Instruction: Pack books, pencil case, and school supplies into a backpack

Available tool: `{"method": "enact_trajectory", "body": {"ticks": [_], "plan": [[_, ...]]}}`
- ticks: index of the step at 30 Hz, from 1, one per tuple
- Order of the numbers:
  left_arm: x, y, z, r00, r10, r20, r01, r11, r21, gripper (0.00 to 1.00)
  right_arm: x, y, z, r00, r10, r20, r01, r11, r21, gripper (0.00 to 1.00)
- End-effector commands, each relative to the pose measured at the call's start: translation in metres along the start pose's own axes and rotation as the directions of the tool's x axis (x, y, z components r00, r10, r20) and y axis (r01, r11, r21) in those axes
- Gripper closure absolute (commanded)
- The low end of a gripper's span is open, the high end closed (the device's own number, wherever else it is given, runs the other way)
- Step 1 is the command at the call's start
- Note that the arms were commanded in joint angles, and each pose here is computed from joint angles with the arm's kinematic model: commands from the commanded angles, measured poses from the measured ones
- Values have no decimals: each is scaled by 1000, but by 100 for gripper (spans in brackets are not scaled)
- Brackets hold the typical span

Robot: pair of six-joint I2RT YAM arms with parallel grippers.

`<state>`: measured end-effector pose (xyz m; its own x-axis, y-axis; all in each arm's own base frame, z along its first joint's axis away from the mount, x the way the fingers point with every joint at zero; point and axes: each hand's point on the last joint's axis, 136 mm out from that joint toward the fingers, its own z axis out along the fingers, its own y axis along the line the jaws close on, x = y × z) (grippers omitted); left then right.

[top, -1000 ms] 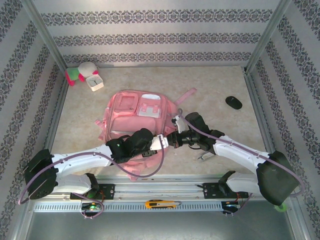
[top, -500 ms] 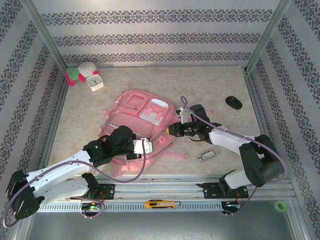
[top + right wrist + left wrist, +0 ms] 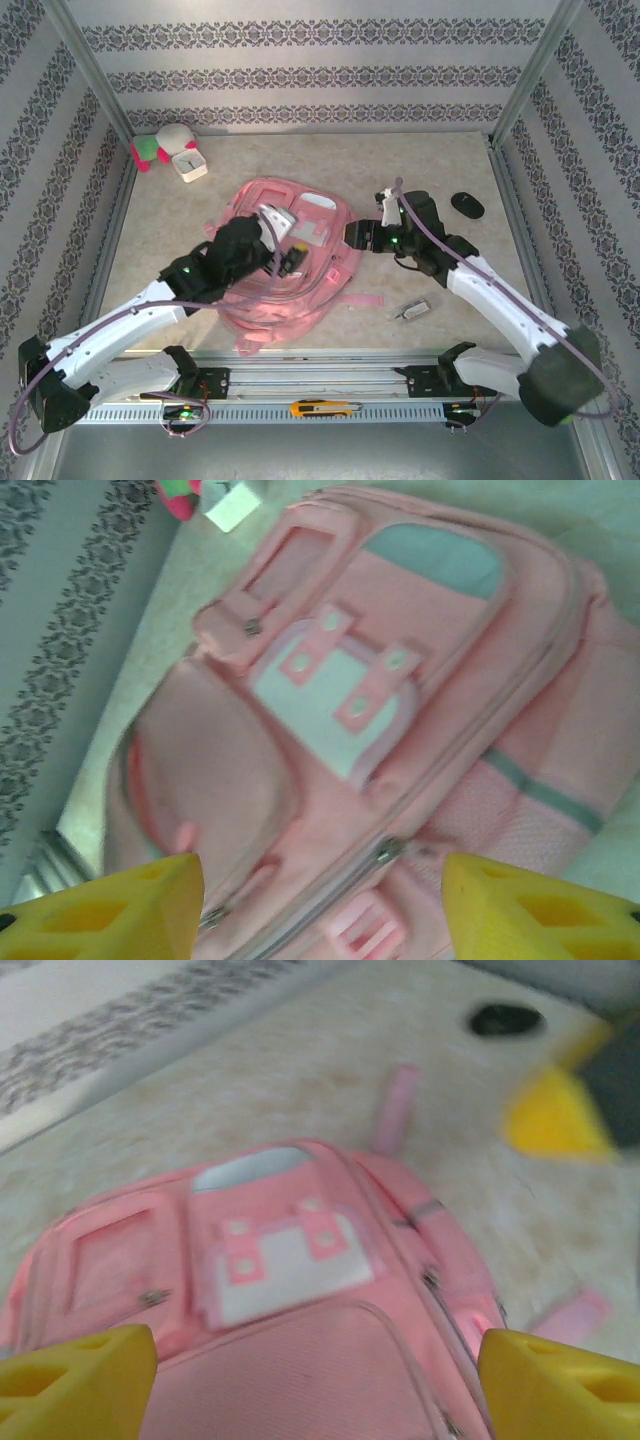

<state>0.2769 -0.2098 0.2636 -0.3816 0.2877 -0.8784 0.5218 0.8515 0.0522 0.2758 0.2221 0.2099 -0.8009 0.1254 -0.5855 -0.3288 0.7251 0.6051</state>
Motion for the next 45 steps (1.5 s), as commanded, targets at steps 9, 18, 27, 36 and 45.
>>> {"method": "enact_trajectory", "body": {"ticks": [9,18,27,36,45], "plan": [[137,100,-19,775,-604,-182,516,773,-369,24,118,11,43,958,244,-151,-226,965,131,39],[191,51,13,584,-772,-250,744,633,-216,40,91,-29,103,948,306,-86,-301,951,68,46],[177,34,16,604,-778,-174,780,622,-73,39,75,-106,112,938,341,-58,-325,927,189,47],[119,47,-5,854,-511,-101,510,859,-36,29,46,-71,54,978,208,2,-206,970,131,42],[89,20,-35,954,297,-37,-285,938,199,28,40,-25,4,998,-21,62,22,1000,-9,41]]}}
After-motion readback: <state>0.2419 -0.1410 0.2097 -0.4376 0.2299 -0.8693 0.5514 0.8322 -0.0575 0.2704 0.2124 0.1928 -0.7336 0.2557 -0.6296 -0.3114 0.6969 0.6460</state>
